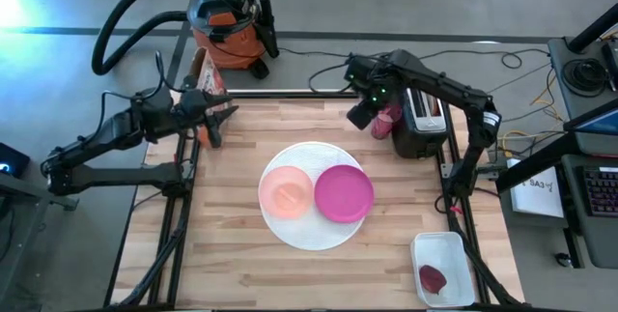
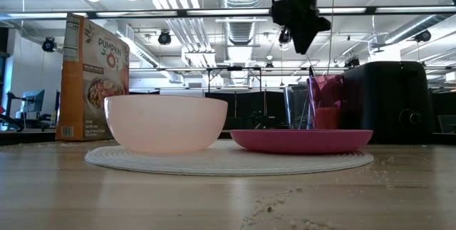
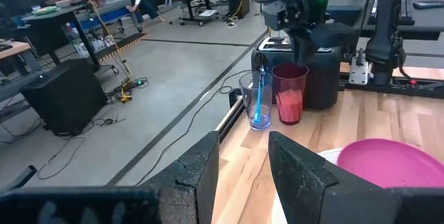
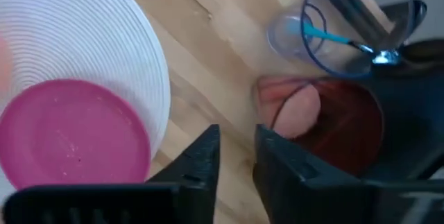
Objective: Arrange a breakfast setting
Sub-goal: Put the red glass of milk on the white table mat at the top of the pink plate
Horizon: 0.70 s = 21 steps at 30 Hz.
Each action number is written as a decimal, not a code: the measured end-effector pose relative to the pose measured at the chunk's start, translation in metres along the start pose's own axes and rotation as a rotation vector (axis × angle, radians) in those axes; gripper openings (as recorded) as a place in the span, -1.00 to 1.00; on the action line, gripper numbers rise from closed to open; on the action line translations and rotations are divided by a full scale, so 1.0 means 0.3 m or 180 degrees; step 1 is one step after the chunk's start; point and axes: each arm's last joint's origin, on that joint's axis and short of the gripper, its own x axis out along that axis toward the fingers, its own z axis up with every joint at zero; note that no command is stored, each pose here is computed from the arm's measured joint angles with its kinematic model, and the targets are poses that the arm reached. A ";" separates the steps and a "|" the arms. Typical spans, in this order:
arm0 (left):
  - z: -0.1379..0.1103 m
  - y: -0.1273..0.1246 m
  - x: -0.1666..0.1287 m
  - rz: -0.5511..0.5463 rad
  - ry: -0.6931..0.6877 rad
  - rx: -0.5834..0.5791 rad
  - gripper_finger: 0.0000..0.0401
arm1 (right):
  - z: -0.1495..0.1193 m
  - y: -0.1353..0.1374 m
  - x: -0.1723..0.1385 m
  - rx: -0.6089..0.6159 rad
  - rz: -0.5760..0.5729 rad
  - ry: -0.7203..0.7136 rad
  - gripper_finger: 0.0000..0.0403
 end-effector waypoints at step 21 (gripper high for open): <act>0.007 0.009 -0.038 -0.0005 -0.0016 0.0067 -0.46 | -0.017 -0.015 0.146 0.0187 -0.0441 0.0500 -0.28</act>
